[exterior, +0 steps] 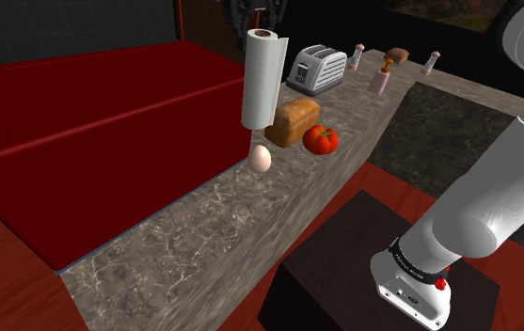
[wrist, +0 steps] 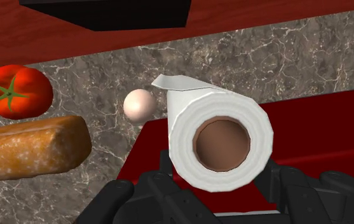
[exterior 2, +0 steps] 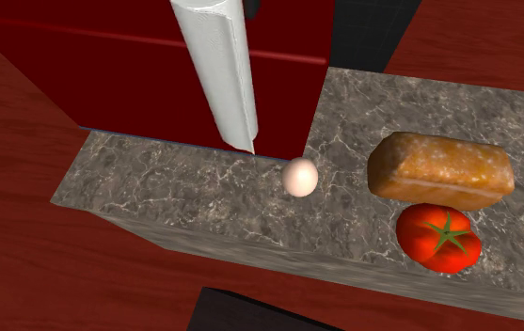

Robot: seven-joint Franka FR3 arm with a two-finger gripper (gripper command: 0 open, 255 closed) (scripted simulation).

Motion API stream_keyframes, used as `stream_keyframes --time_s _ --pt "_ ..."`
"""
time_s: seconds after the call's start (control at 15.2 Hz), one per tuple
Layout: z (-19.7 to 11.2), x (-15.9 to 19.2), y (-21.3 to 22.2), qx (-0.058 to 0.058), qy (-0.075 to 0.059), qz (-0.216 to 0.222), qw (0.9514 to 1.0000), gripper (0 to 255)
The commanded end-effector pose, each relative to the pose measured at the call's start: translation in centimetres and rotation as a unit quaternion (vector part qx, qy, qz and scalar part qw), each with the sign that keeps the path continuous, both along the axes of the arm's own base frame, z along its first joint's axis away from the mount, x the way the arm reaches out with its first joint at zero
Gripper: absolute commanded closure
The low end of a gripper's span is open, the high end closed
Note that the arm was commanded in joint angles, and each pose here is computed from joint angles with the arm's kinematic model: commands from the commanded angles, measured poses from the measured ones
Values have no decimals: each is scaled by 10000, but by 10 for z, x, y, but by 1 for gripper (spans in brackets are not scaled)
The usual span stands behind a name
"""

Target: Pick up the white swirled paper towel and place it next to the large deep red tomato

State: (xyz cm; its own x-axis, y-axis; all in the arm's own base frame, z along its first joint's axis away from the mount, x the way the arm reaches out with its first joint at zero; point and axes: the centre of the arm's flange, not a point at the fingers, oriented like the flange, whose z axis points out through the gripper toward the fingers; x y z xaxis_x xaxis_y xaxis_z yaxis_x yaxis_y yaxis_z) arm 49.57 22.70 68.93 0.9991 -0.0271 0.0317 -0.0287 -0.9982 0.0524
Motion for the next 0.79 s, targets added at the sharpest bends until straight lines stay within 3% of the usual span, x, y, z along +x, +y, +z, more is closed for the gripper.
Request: stream_keyframes --time_s 0.0,0.73 --pt "0 2 -25 4 1 7 10000 255" --pt "1 4 -170 4 1 7 10000 255"
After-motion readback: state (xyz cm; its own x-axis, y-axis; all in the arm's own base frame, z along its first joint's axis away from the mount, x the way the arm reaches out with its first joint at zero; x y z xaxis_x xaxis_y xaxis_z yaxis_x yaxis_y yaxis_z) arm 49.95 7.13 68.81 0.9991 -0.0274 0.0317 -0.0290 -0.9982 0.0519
